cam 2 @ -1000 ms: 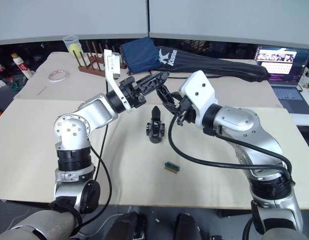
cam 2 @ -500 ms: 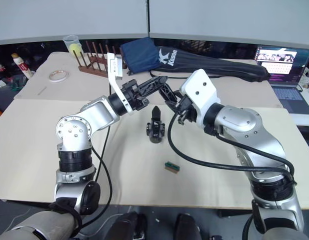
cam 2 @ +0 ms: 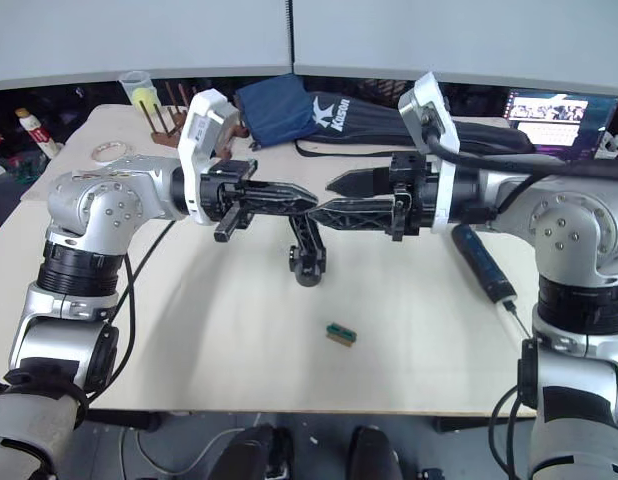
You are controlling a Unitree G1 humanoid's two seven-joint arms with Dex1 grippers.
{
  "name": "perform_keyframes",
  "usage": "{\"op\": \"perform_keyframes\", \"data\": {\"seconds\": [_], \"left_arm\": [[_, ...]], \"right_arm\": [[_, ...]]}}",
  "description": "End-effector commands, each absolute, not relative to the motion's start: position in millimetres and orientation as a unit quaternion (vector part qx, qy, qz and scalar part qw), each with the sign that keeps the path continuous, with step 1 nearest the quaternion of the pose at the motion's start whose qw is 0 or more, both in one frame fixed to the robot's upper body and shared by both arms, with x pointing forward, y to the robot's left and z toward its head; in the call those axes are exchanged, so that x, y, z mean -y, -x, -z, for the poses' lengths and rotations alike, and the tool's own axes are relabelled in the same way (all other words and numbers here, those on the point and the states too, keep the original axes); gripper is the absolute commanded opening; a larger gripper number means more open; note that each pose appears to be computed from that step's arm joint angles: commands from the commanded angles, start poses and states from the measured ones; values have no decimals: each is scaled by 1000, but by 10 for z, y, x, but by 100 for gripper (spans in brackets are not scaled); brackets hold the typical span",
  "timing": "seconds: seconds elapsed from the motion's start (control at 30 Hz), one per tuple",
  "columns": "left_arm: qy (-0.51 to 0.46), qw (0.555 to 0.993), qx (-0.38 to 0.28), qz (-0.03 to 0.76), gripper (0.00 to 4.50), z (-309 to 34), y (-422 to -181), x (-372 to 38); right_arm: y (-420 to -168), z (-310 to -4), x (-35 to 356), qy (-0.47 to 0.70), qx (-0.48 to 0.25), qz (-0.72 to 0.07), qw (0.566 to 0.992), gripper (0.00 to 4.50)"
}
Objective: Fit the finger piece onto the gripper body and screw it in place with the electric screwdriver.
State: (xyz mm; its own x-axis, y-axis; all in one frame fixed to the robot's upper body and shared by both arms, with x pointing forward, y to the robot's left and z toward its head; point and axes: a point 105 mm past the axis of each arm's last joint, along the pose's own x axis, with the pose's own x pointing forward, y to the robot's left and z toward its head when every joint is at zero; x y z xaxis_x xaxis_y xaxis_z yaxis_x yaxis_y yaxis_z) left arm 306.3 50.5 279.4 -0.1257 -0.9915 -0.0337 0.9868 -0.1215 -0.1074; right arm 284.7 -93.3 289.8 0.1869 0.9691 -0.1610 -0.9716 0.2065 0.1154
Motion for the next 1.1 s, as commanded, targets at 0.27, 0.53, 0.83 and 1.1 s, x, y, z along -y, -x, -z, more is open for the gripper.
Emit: {"op": "perform_keyframes", "data": {"seconds": [0.27, 0.53, 0.83, 1.1], "left_arm": [[31, 647, -30, 761, 0, -2971, -3001, -500], [36, 651, -30, 757, 0, -2982, -3026, -489], [35, 655, -31, 754, 0, -2981, -3053, -480], [-36, 696, -39, 716, 218, -2787, -3261, -787]], "right_arm": [[-2840, -2773, 754, 14, -78, -661, 746, 300], [-2850, -2825, 723, 22, -63, -666, 743, 134], [-2875, -2817, 700, 51, -57, -665, 743, 32], [-2880, -2747, 764, 82, -35, -660, 746, 32]]}}
